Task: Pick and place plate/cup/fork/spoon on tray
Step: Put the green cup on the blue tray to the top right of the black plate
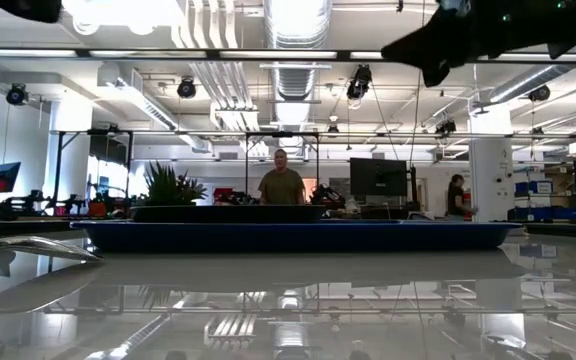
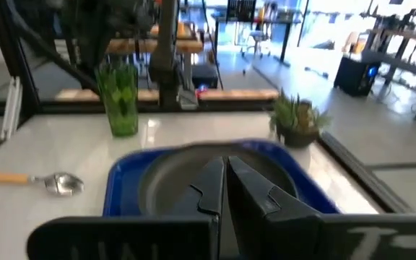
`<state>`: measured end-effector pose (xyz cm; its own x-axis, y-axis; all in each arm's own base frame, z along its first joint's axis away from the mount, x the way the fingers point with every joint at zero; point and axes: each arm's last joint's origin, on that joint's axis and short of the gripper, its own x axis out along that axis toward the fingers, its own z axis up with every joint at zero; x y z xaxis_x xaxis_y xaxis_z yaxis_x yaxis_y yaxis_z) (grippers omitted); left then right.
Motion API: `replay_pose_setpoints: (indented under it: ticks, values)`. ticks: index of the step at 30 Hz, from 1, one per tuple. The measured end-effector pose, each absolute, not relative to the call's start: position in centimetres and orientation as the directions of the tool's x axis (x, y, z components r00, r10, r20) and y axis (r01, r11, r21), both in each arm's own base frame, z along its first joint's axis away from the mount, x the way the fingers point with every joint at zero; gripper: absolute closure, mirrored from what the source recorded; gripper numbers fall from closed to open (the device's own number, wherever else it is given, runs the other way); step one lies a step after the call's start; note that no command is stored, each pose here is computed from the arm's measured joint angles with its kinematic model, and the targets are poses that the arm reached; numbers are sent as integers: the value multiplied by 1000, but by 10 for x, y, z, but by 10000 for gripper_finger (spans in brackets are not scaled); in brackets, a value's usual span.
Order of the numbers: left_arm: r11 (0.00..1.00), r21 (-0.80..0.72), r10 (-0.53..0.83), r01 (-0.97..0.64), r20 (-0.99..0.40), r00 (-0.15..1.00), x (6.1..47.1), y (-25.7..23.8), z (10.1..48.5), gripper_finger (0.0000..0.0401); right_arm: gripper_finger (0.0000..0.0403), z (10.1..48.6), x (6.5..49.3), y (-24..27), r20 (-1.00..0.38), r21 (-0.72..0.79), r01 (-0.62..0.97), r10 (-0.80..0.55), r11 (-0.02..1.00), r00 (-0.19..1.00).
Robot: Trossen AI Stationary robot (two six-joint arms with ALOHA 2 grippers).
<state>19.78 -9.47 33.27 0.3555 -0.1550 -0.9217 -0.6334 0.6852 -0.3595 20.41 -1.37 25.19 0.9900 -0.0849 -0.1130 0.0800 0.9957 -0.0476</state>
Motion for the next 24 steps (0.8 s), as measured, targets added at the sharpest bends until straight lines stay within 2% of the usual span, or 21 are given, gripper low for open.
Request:
replay_pose_setpoints:
  ticks: [4,9,13,19,24]
  values:
    - [631,-323,-229,-706,-946,228,193,-109,330,387,394,257,201,-13,-84,-65,80,-85,995,993]
    - [576,-209,-191,-790,-974,118,178,-117,325,387,394,256,197,-13,-110,-78,77,-85,994,990]
    - [540,-207,-193,-816,-974,120,173,-119,329,387,394,256,196,-13,-116,-81,77,-86,994,990]
    - [493,-110,-121,-863,-991,58,166,-114,324,387,394,254,196,-13,-132,-73,76,-86,994,988]
    - [519,-140,-137,-843,-987,80,169,-116,321,382,394,253,196,-13,-139,-66,77,-86,995,987]
